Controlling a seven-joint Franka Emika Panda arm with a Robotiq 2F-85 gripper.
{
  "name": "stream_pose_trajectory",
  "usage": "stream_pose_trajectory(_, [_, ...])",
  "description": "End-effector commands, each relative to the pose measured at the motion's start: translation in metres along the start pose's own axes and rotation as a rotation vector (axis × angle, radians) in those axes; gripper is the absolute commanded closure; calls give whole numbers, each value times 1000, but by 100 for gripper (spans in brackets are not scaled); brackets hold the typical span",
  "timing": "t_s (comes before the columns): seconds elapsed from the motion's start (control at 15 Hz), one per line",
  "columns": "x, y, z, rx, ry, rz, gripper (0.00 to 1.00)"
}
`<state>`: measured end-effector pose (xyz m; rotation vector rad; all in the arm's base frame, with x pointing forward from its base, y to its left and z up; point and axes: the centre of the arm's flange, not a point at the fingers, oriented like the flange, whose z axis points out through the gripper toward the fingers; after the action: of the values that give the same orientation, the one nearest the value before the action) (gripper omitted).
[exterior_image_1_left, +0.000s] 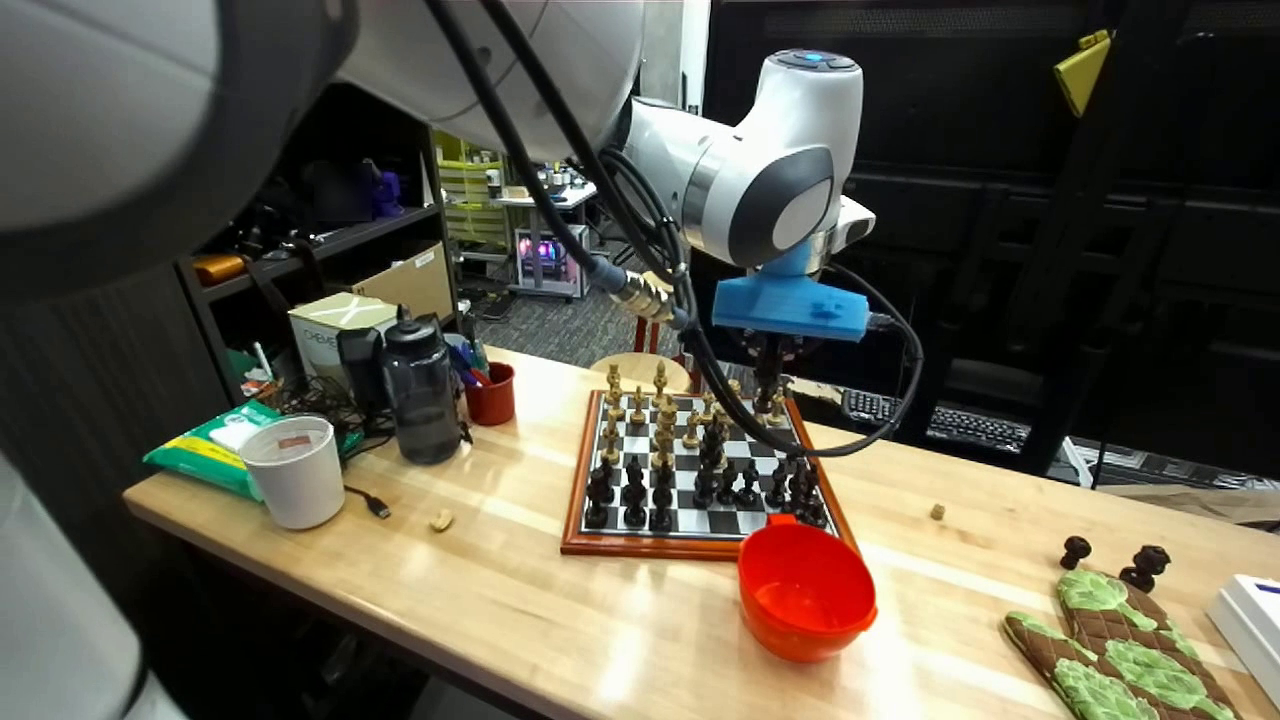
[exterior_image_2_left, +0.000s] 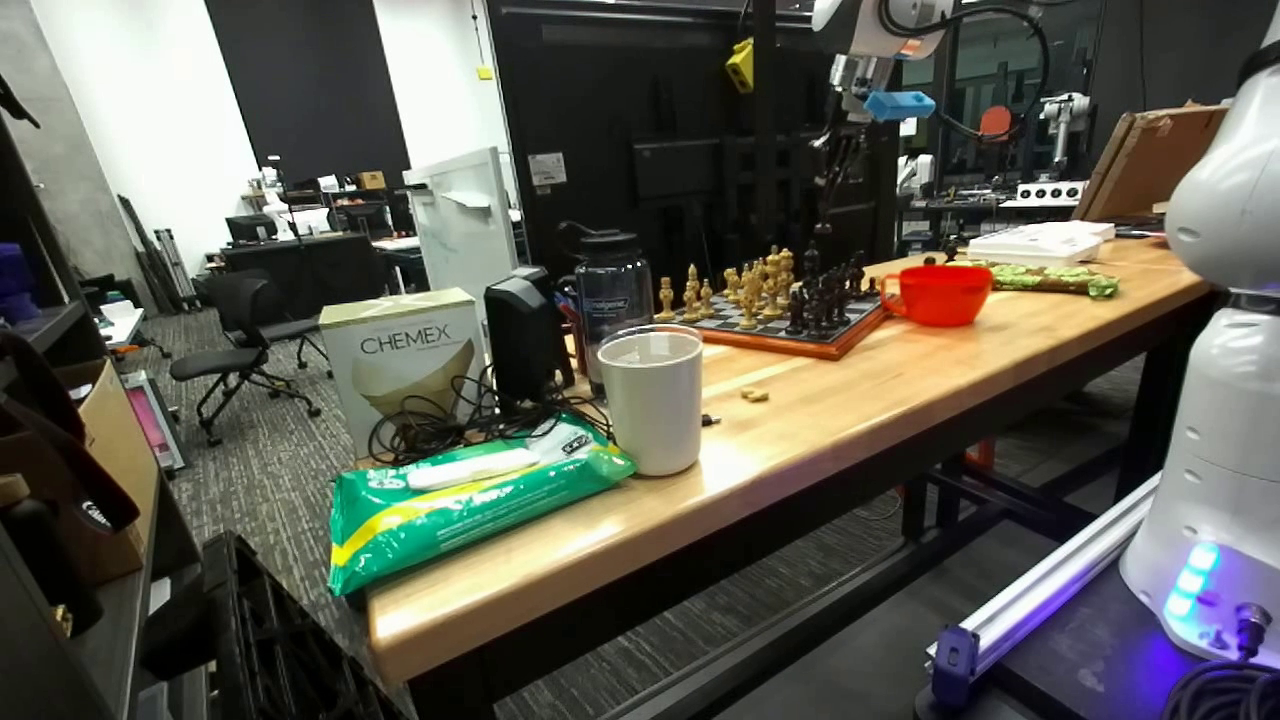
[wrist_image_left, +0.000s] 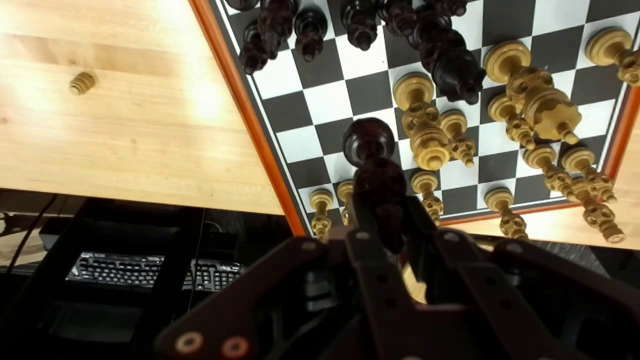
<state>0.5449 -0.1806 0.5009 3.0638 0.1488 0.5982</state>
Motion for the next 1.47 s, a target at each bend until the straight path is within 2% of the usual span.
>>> stream_pose_trajectory(0.0, [16, -4, 3, 5, -5, -33, 95])
stream_pose_trajectory(0.6, [34, -1, 38, 0, -72, -60, 95])
stream_pose_trajectory(1.4, [38, 17, 86, 7, -161, -73, 95])
